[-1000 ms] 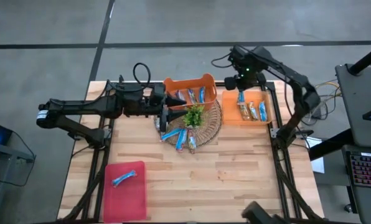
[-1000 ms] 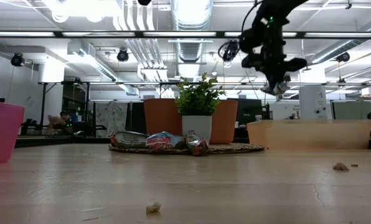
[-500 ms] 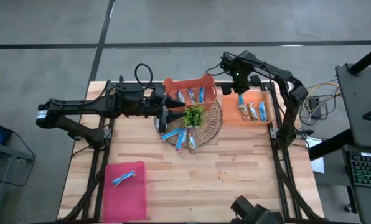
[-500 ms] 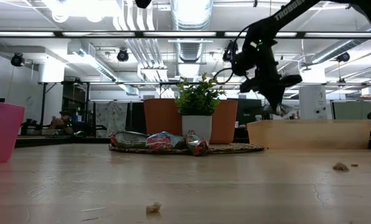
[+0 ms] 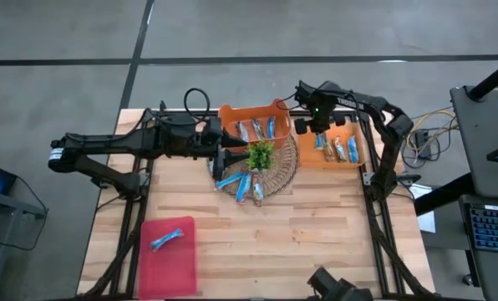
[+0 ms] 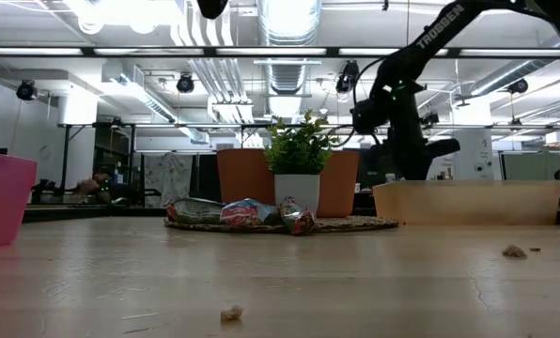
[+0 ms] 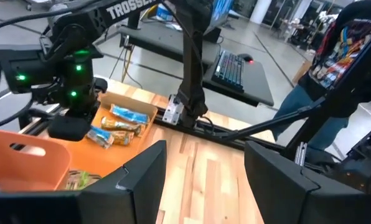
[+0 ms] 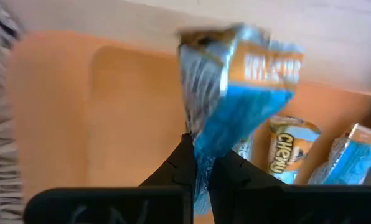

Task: Pick and place Granola Bars by type
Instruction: Put the orange granola bar into the orange bin

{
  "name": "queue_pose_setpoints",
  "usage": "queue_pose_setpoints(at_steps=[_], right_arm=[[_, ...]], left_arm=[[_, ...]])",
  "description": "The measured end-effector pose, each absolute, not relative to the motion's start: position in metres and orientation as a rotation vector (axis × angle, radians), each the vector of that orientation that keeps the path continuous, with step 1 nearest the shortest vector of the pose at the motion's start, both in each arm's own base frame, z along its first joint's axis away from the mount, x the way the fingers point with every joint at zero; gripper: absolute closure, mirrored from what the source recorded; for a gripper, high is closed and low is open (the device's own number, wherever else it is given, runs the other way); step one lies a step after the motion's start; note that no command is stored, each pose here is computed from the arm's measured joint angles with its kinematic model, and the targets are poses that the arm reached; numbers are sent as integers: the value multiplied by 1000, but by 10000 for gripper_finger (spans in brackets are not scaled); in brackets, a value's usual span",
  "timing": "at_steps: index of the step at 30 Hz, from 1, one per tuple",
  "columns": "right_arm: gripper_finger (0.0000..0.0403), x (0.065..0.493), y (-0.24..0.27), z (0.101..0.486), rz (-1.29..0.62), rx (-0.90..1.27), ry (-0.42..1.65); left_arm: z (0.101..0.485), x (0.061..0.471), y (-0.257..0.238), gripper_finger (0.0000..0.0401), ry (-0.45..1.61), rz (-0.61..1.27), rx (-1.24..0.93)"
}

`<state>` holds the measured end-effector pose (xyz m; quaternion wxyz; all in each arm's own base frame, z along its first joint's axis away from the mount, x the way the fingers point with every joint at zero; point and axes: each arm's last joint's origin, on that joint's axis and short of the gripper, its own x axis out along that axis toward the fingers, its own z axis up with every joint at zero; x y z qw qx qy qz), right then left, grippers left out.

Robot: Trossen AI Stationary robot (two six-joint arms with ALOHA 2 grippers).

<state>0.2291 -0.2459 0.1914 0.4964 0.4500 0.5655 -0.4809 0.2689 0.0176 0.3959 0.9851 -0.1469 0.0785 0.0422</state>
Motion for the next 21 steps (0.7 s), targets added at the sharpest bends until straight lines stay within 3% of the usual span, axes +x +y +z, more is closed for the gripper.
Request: queue_pose_setpoints(at_steps=[15,21], right_arm=[[391,232,-211,161,-1105,1082,1511],[357,232,-211,160,-1089,1062,1509]], left_arm=[[391,268,20,204,197,174,-305],[376,262,24,206,329,329,-317]])
